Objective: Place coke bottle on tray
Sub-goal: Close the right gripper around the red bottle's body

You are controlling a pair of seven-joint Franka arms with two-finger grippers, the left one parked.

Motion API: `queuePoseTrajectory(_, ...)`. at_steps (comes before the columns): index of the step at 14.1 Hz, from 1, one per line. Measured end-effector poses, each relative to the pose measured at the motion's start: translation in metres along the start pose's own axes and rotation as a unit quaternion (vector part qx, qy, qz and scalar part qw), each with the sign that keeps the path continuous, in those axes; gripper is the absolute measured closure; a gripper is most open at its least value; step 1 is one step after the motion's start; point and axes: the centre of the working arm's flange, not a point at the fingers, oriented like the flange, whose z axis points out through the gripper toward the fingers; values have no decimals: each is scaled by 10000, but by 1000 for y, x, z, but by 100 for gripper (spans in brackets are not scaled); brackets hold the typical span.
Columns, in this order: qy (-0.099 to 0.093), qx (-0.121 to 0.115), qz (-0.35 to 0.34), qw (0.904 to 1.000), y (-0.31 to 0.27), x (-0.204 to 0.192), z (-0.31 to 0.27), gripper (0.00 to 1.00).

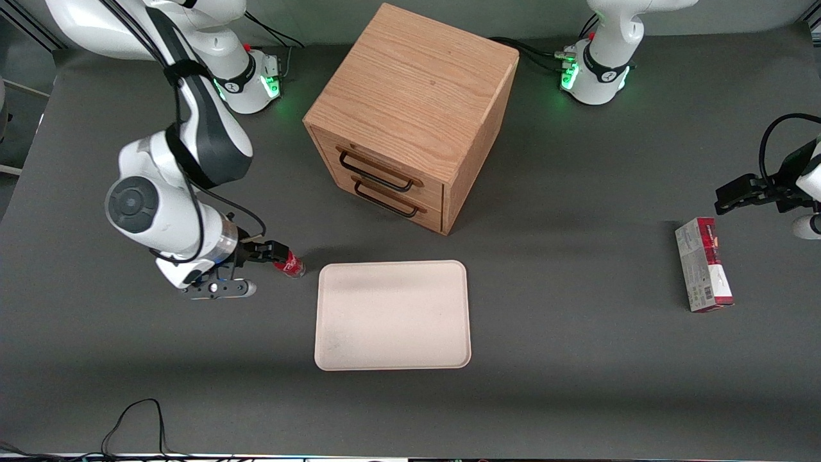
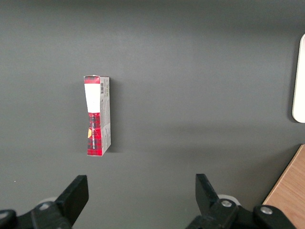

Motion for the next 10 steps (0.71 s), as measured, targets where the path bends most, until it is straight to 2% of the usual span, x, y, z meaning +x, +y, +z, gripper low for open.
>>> queuePoseTrajectory(4, -66, -35, 1, 10000, 6, -21, 47, 0)
queuePoseTrajectory(7, -161, -71, -7, 9998, 8, -29, 56, 0)
queuePoseTrajectory(9, -159, -96, -22, 9998, 8, -32, 55, 2)
queuePoseTrajectory(10, -143, -109, -32, 9998, 9, -33, 53, 12)
